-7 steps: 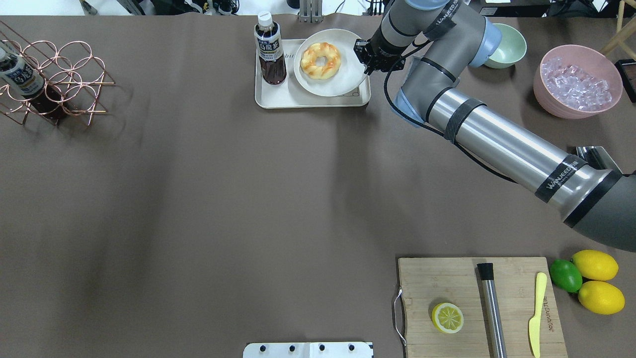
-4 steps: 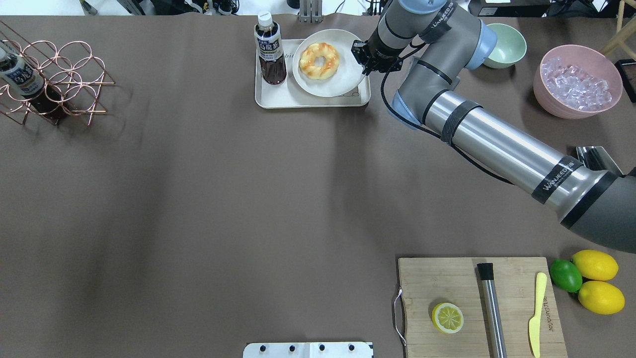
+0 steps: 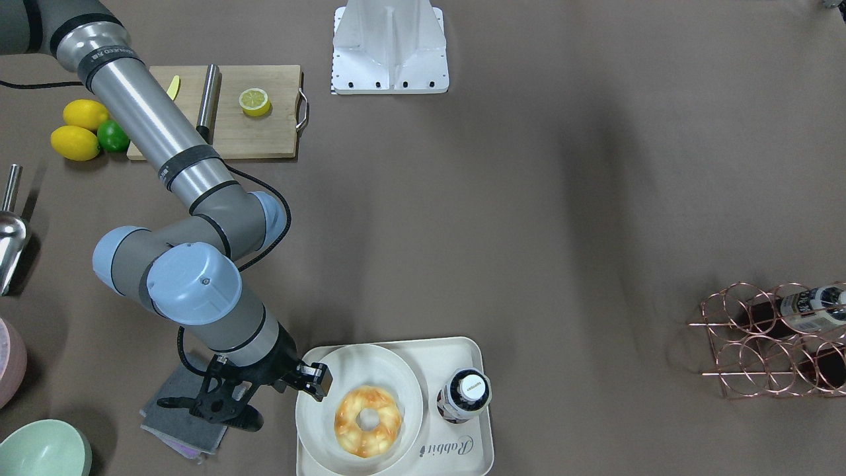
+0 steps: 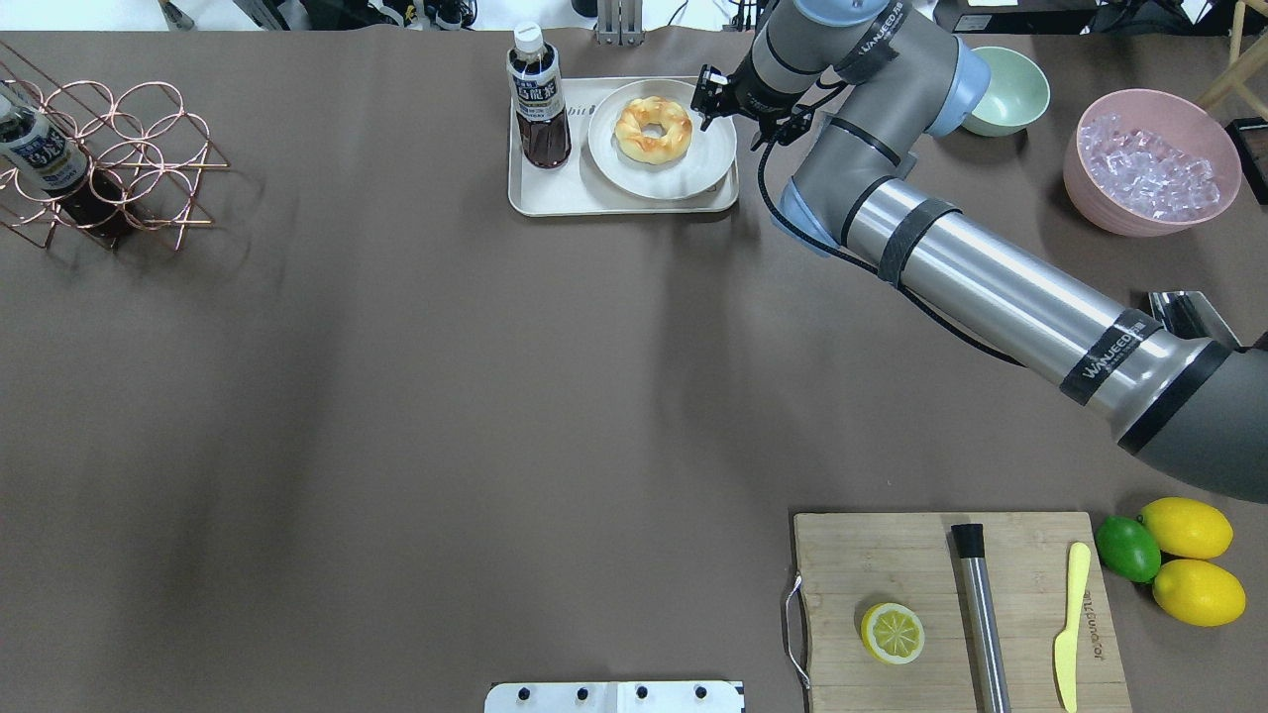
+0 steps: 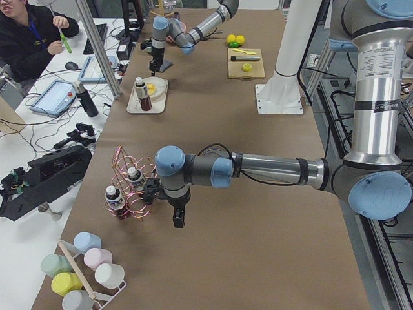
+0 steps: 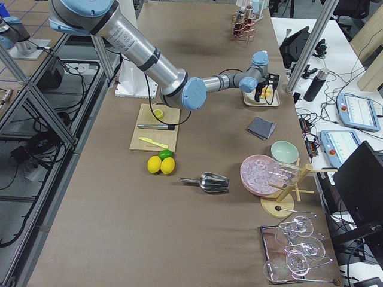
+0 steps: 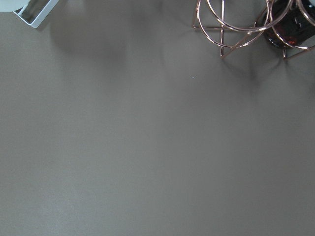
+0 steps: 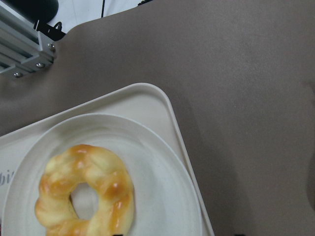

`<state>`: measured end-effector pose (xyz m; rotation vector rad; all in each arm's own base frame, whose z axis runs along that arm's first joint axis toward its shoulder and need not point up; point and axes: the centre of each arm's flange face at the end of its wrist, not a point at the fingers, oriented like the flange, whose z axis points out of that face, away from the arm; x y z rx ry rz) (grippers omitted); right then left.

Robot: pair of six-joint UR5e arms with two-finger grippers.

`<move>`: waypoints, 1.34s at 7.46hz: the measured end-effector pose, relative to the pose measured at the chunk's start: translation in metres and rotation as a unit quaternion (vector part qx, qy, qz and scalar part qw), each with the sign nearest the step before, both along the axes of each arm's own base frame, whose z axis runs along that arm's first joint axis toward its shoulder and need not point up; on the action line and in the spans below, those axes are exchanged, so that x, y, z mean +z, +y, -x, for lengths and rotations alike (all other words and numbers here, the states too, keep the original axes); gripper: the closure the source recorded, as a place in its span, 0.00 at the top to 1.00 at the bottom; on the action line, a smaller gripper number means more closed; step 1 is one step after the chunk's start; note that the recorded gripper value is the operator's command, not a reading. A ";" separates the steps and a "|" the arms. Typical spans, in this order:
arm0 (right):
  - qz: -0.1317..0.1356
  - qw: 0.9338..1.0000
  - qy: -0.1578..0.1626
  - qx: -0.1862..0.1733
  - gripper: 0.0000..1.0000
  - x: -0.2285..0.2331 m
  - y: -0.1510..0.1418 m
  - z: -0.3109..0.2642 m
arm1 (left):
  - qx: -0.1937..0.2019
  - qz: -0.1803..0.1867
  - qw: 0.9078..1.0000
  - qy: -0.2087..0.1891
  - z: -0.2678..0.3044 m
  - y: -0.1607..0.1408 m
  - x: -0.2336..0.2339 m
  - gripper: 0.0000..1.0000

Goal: Place donut on tray

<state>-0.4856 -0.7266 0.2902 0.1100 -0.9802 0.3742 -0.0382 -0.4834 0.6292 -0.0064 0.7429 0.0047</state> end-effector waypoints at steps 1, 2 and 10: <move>-0.002 1.000 -0.004 0.001 1.00 -0.004 -0.003 -0.008 | 0.000 0.000 1.000 0.000 0.000 0.000 0.000 0.98; -0.003 1.000 -0.010 0.000 1.00 -0.007 -0.007 -0.020 | 0.000 0.000 1.000 -0.001 0.000 -0.001 0.000 0.98; -0.026 0.997 -0.011 -0.073 1.00 0.033 0.041 -0.173 | -0.004 0.004 1.000 0.000 0.004 0.004 0.004 0.98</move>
